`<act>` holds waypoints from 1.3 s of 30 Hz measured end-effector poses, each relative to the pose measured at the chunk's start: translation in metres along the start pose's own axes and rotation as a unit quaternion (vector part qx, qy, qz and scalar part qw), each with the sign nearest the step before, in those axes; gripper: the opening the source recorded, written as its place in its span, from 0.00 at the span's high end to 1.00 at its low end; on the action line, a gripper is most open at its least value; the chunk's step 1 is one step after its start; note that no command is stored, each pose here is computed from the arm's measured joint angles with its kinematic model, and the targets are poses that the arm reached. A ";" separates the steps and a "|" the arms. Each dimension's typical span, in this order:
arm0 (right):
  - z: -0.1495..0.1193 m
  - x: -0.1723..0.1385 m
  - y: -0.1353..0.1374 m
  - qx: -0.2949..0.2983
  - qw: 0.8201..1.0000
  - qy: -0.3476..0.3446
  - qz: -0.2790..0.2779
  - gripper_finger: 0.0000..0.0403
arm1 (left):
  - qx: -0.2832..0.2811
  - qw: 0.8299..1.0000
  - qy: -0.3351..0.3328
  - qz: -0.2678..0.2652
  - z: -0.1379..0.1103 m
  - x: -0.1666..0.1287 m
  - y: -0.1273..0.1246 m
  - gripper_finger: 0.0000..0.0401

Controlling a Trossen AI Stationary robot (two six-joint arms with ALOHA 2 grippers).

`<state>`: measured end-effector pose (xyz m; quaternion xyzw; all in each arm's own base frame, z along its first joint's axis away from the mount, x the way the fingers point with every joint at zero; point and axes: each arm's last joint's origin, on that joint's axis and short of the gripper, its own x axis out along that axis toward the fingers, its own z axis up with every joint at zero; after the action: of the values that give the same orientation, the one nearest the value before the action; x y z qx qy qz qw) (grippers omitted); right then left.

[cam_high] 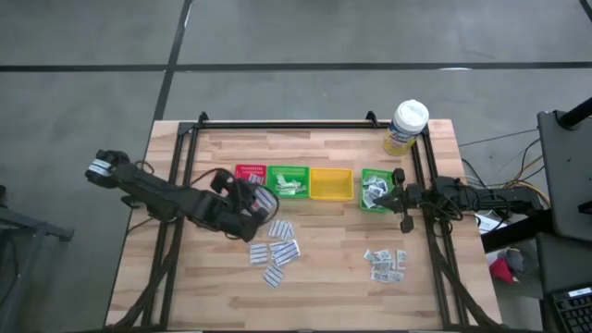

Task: Pick & Place First Aid Supplies
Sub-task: Put the blue bandage into the red bin

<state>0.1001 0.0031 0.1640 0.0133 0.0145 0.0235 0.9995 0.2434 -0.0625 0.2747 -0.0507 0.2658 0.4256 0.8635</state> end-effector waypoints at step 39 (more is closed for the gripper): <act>0.000 0.000 0.000 0.000 1.000 0.000 0.000 0.98 | 0.293 0.927 0.200 -0.121 0.035 0.079 0.077 1.00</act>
<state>0.1001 0.0031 0.1640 0.0130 0.0145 0.0236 0.9995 0.2382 0.0531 0.2759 0.0887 0.5373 0.2025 0.8139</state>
